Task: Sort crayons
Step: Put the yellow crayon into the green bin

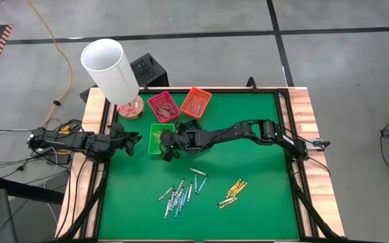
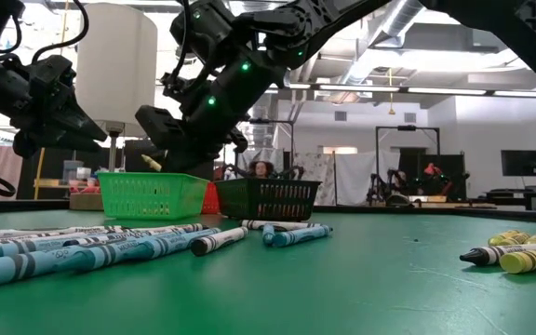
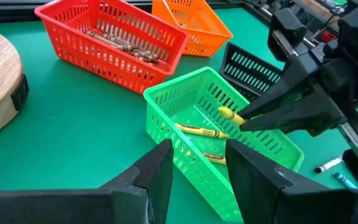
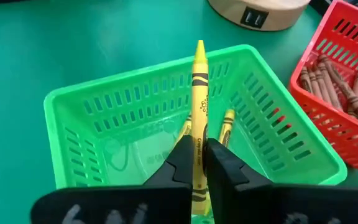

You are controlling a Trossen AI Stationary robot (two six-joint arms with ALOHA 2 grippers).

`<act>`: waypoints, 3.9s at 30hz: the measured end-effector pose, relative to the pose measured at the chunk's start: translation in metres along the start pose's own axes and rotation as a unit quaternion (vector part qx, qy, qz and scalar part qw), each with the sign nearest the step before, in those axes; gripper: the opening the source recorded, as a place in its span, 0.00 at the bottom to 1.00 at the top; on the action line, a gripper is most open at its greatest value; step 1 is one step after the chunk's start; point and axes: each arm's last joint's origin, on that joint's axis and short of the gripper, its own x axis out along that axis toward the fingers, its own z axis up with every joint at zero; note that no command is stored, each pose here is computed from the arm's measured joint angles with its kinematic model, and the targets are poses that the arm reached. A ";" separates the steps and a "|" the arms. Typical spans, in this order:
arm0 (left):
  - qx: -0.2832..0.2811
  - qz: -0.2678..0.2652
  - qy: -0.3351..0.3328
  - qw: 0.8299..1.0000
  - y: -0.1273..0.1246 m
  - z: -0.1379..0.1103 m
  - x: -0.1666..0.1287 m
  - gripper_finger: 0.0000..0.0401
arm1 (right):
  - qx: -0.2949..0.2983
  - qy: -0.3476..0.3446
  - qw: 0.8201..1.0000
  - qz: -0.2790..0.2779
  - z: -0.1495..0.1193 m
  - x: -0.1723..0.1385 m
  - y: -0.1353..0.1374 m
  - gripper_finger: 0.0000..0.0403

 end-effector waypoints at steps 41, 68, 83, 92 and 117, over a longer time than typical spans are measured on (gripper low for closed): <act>0.004 -0.013 0.012 1.000 -0.001 -0.001 0.000 0.34 | -0.254 0.392 0.884 0.033 -0.080 -0.249 0.052 0.15; 0.006 -0.003 0.003 1.000 0.000 0.000 0.000 0.34 | -0.259 0.299 0.892 0.217 -0.157 -0.226 0.027 0.15; 0.008 0.002 -0.001 1.000 0.000 0.000 0.000 0.34 | -0.280 0.322 0.875 0.228 -0.177 -0.216 0.042 0.15; 0.008 0.003 -0.001 1.000 0.000 0.000 0.000 0.34 | -0.280 0.328 0.875 0.222 -0.180 -0.214 0.043 0.15; 0.011 0.016 -0.013 1.000 0.001 0.001 0.000 0.34 | -0.179 0.329 0.916 0.144 -0.173 -0.201 0.032 0.01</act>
